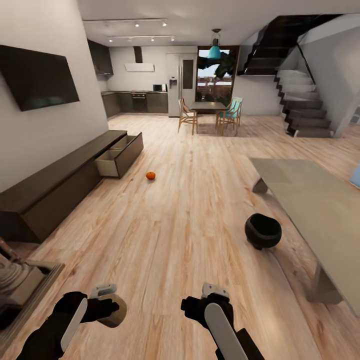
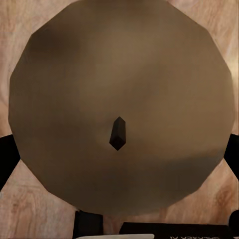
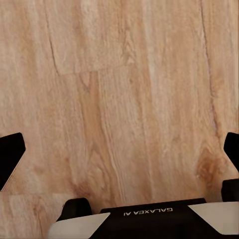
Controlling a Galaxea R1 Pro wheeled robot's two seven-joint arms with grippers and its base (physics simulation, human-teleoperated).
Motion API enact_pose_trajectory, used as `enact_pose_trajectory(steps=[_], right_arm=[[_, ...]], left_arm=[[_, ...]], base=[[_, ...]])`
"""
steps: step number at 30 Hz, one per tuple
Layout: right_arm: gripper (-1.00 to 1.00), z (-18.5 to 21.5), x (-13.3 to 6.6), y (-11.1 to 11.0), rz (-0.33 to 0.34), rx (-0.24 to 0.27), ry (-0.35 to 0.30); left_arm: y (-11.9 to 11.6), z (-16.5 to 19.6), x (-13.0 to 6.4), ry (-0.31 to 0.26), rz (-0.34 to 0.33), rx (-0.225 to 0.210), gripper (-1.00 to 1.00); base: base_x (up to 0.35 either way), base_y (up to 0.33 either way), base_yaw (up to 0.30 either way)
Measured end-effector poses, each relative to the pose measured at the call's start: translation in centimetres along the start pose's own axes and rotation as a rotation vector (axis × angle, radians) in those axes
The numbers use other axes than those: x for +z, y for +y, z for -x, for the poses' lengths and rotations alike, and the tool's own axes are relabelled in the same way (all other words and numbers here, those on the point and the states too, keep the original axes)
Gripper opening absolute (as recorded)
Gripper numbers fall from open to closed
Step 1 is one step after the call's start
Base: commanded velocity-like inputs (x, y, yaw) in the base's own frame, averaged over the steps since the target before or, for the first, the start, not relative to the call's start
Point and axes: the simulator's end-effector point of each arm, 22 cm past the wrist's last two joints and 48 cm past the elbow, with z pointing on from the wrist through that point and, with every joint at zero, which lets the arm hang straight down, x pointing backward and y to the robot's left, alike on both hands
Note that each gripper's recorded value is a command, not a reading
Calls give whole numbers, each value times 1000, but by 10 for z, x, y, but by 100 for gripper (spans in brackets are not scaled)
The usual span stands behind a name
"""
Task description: Place each of the two pumpkins and all three candles from the living room inside a cabinet in the living room (use any cabinet), then make sure every cabinet is closed, and position the cauldron so it is next to a table in the living room.
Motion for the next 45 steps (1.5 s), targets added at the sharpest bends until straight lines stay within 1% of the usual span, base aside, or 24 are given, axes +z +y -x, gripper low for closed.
enact_pose_trajectory(steps=[11,15,18,25,32,45], right_arm=[[100,0,0,2,4,-3,0],[100,-1,0,7,27,-8,1],[100,-1,0,8,31,-9,2],[100,-1,0,8,34,-2,2],[100,1,0,6,28,2,-2],[100,2,-2,7,30,4,-11]], left_arm=[[0,0,0,0,-2,-1,-100],[-1,0,0,0,-2,-1,-100],[0,0,0,0,0,-1,-100],[0,2,1,-13,-1,-1,-100],[2,-5,6,2,4,-4,-100],[0,-4,4,-4,3,-1,-100]], base=[[279,223,18],[279,213,0],[279,144,0],[284,34,0],[297,1,7],[298,0,41]])
